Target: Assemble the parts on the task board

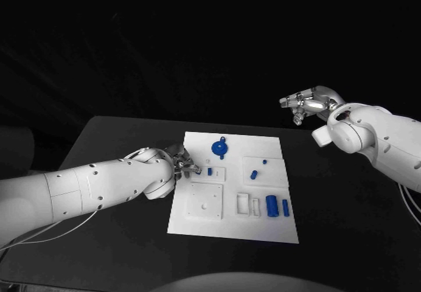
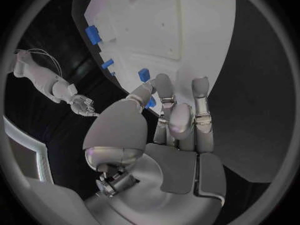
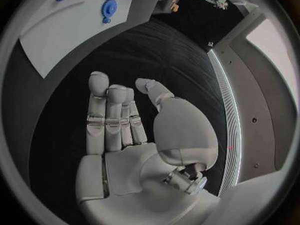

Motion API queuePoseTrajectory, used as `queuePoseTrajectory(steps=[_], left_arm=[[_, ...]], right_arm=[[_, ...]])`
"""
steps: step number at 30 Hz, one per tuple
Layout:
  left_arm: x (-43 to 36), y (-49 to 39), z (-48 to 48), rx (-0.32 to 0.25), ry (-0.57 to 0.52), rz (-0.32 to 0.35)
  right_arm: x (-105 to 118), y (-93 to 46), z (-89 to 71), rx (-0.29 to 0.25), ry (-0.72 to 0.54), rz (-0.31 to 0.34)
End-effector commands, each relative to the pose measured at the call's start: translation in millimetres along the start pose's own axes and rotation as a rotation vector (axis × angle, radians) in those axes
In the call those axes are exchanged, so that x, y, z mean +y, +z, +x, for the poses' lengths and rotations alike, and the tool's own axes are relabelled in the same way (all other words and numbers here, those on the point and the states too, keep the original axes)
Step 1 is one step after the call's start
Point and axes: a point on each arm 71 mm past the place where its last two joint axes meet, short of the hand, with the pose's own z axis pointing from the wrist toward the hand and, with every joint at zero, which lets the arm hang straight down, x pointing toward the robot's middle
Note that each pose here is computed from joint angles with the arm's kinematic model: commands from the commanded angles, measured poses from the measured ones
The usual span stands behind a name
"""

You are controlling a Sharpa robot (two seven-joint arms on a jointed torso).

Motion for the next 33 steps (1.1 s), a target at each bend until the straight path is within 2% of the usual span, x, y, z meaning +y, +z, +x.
queuePoseTrajectory(steps=[1,20,33], left_arm=[[-2.0,-0.4,3.2,0.047,-0.031,-0.017],[-10.1,-0.7,-4.7,0.028,-0.014,-0.006],[-9.6,1.2,-5.6,0.043,0.029,-0.027]], right_arm=[[-0.4,0.2,1.8,0.017,-0.002,-0.003],[-2.5,0.6,3.4,0.022,-0.001,0.003],[-2.6,0.7,3.8,0.024,-0.001,0.005]])
